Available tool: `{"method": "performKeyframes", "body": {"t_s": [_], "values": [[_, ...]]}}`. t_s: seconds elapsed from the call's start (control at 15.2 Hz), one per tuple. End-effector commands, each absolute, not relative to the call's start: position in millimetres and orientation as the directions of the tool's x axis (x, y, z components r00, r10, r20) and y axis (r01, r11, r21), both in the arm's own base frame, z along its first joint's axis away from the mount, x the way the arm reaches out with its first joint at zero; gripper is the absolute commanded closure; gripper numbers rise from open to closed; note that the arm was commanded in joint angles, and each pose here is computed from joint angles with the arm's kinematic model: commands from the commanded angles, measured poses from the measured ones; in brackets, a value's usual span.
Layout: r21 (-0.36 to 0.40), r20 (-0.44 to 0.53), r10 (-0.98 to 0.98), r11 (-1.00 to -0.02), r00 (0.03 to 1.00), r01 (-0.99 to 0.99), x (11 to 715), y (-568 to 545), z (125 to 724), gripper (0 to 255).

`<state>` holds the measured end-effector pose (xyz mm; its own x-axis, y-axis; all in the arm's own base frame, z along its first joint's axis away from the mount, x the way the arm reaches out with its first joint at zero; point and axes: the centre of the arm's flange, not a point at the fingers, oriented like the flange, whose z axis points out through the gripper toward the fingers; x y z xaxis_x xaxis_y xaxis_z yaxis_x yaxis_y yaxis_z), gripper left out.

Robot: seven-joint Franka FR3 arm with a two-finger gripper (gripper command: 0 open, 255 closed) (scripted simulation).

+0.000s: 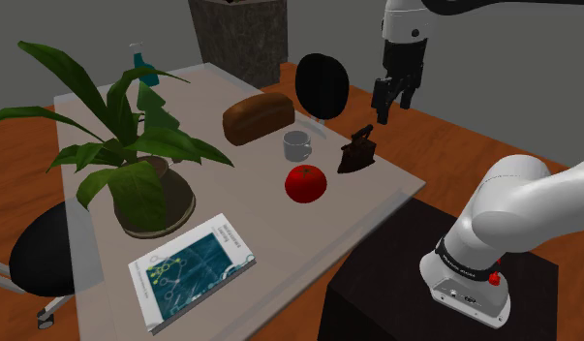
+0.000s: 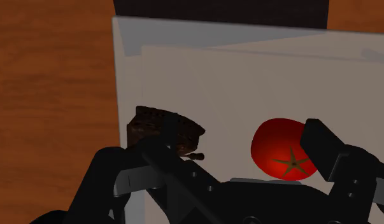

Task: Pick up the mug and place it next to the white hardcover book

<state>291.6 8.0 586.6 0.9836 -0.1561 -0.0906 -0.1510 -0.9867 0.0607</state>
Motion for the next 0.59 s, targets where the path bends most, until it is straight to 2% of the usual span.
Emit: {"method": "performKeyframes", "body": {"t_s": [0.0,0.53], "values": [[0.061,-0.091,-0.156,-0.987,0.984,-0.151,291.6,8.0,586.6,0],[0.063,-0.101,-0.155,-0.987,0.983,-0.149,385.5,10.3,535.0,0]]}}
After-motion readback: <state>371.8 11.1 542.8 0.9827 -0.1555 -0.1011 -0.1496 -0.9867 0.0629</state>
